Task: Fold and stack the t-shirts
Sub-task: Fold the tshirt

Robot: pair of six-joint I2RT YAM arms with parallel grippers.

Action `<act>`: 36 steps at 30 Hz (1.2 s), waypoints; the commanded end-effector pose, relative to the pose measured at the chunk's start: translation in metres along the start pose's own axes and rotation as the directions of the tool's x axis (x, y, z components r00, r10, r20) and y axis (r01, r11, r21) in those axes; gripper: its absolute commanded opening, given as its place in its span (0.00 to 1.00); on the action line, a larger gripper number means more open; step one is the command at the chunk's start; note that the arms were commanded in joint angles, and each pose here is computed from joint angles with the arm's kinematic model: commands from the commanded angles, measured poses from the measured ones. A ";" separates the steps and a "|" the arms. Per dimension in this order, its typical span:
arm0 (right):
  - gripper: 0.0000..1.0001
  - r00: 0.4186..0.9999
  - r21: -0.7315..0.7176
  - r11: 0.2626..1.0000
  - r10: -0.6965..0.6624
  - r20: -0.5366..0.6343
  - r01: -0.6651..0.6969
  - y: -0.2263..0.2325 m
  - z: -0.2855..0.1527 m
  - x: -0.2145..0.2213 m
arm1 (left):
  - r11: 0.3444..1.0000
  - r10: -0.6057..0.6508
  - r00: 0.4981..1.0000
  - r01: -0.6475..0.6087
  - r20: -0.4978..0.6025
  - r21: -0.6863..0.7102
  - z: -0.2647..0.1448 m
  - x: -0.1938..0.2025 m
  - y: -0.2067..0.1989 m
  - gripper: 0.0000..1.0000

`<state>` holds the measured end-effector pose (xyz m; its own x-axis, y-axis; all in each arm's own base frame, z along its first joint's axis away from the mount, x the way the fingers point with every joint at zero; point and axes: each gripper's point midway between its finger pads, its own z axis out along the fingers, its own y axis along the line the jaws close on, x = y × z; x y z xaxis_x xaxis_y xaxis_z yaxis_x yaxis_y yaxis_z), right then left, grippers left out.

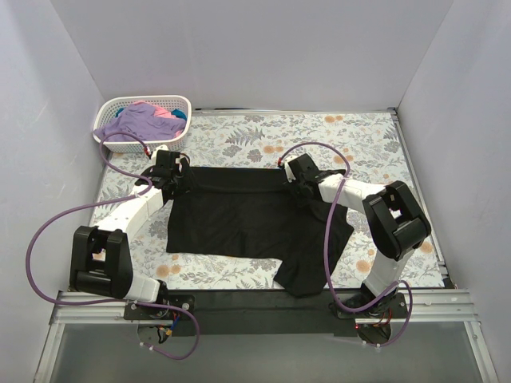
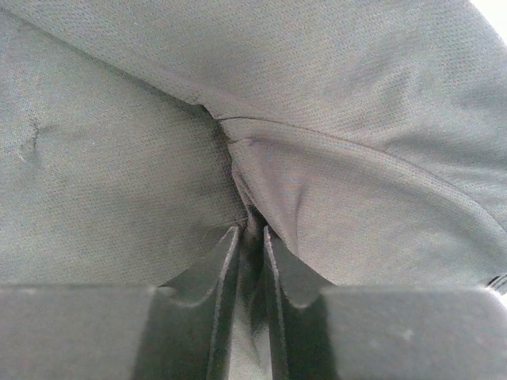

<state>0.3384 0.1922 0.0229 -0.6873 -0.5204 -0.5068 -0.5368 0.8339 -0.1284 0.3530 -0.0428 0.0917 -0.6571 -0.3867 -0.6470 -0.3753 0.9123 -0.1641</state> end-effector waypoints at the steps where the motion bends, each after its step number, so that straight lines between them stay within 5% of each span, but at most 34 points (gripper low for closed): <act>1: 0.23 1.000 -0.001 1.000 -0.006 0.010 0.006 -0.002 0.000 0.000 | 1.000 0.012 1.000 -0.012 0.013 0.011 -0.002 -0.006 -0.004 0.84; 10: 0.01 1.000 -0.014 1.000 -0.001 0.031 0.002 -0.002 -0.007 -0.007 | 1.000 0.014 1.000 -0.014 0.014 0.013 -0.003 -0.006 -0.004 0.84; 23: 0.07 1.000 -0.038 0.999 -0.005 0.022 0.006 0.001 -0.020 -0.011 | 1.000 0.015 1.000 -0.015 0.011 0.017 -0.003 -0.005 -0.004 0.84; 28: 0.01 1.000 -0.045 0.999 0.001 0.024 0.000 0.001 -0.020 -0.013 | 1.000 0.015 1.000 -0.015 0.009 0.018 -0.002 -0.005 -0.005 0.84; 36: 0.01 0.999 -0.189 0.982 0.027 0.038 -0.019 0.026 -0.036 -0.025 | 1.000 0.018 1.000 -0.018 0.008 0.021 -0.002 -0.005 -0.006 0.84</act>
<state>0.3216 0.2020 0.0324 -0.6983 -0.5301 -0.4811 -0.5894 0.8071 -0.0338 0.3526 -0.0445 0.0915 -0.6635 -0.3812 -0.6438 -0.3644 0.9162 -0.1670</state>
